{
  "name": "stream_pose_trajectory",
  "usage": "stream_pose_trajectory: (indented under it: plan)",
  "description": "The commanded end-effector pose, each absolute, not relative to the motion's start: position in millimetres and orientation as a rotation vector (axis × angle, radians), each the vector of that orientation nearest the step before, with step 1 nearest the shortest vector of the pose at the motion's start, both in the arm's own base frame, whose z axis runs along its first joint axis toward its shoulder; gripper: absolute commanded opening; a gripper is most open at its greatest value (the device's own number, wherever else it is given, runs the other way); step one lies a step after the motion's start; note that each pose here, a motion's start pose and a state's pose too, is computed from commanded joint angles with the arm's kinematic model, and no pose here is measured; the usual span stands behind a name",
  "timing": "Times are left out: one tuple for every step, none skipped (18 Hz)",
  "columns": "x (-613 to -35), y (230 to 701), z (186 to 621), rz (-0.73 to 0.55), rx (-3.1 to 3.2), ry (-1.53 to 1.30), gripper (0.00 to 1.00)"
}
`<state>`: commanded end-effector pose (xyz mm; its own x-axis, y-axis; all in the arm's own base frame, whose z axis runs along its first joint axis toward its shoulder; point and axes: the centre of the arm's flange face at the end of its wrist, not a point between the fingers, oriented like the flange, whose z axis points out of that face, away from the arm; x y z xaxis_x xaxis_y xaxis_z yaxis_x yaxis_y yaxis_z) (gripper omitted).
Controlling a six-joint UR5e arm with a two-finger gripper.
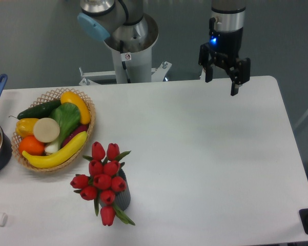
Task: Pick up the flowers from the vase
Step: 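Move the open gripper across the table toward the red tulip vase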
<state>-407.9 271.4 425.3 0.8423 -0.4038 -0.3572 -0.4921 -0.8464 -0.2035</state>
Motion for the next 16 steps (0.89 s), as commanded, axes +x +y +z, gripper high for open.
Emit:
stream_pose_trajectory:
  plan:
    - [-405.1, 270.7, 428.0, 0.447, -2.731, 0.683, 1.00]
    - [-401.5, 269.8, 428.2, 0.447, -2.731, 0.681, 1.00]
    - [-401.5, 268.8, 430.4, 0.457, -2.733, 0.682, 1.00]
    - [-397.9, 266.5, 434.8, 0.464, -2.739, 0.678, 1.00]
    - [-391.9, 265.0, 433.2, 0.456, -2.741, 0.675, 1.00]
    - [-386.8, 262.6, 425.2, 0.443, -2.742, 0.670, 1.00]
    - [-383.7, 260.2, 415.7, 0.419, -2.745, 0.649, 1.00]
    - [-381.8, 259.2, 412.4, 0.404, -2.752, 0.605, 1.00]
    - [-380.5, 260.2, 412.4, 0.397, -2.757, 0.556, 1.00]
    - [-380.0, 261.5, 413.0, 0.394, -2.761, 0.511, 1.00]
    - [-380.2, 262.9, 414.1, 0.398, -2.761, 0.482, 1.00]
    - [-380.3, 263.6, 413.6, 0.392, -2.763, 0.452, 1.00]
    - [-379.7, 264.2, 411.4, 0.379, -2.767, 0.415, 1.00]
    - [-379.7, 265.0, 410.8, 0.369, -2.769, 0.376, 1.00]
    - [-379.3, 266.3, 409.7, 0.350, -2.760, 0.322, 1.00]
    - [-377.0, 271.3, 409.4, 0.318, -2.728, 0.258, 1.00]
